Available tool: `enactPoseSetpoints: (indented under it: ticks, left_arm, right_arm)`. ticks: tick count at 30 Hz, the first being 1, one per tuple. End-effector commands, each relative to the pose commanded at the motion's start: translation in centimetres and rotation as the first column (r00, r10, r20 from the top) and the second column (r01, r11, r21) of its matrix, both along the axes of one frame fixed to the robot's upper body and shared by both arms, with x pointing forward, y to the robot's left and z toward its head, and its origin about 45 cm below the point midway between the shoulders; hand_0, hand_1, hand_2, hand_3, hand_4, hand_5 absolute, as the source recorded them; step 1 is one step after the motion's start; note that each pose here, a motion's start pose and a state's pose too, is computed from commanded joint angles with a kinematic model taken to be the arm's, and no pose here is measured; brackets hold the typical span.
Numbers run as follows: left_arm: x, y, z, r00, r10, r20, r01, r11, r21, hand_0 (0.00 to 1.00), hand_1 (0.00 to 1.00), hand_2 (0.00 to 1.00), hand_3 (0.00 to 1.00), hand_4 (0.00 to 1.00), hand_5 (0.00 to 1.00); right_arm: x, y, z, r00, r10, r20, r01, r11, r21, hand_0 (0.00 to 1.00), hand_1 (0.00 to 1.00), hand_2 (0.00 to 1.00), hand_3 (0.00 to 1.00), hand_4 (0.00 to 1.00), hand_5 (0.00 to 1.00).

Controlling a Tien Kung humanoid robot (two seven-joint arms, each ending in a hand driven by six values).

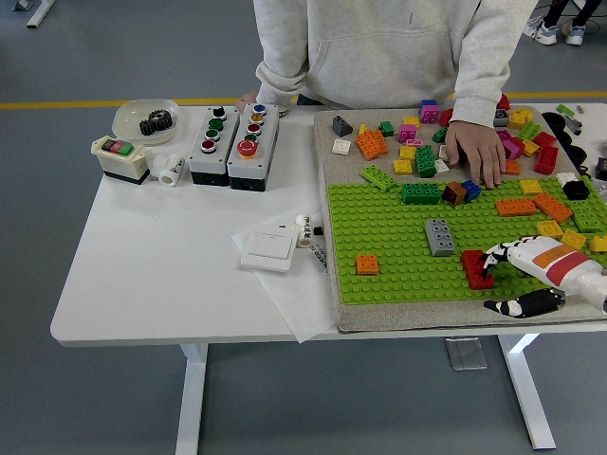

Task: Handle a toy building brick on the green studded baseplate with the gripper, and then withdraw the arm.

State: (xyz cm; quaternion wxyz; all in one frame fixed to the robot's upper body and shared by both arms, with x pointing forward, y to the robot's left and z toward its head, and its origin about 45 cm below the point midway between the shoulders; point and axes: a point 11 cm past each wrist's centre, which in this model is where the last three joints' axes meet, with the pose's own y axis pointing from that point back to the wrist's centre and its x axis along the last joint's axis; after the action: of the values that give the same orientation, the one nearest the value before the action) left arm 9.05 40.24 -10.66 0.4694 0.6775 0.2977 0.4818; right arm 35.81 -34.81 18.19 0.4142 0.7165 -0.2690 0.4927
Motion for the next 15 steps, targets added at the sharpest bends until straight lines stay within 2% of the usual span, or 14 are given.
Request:
enactPoseSetpoints:
  ticks: [10,15]
  left_arm:
    - [-0.16,0.0,0.0,1.0,-0.001,-0.005,0.001,1.0,0.001,0.727,0.732,0.742,0.599,0.666,0.605]
    - [-0.18,0.0,0.0,1.0,-0.002,-0.006,0.002,1.0,0.001,0.728,0.732,0.743,0.599,0.666,0.603]
  right_arm:
    - [0.7,0.9,2.9,0.997,0.012,0.07,-0.017,0.997,0.082,0.733,0.694,0.716,0.618,0.82,0.54]
    - [0.9,0.8,3.3,0.997,0.004,0.081,-0.011,0.996,0.091,0.735,0.698,0.721,0.635,0.823,0.535]
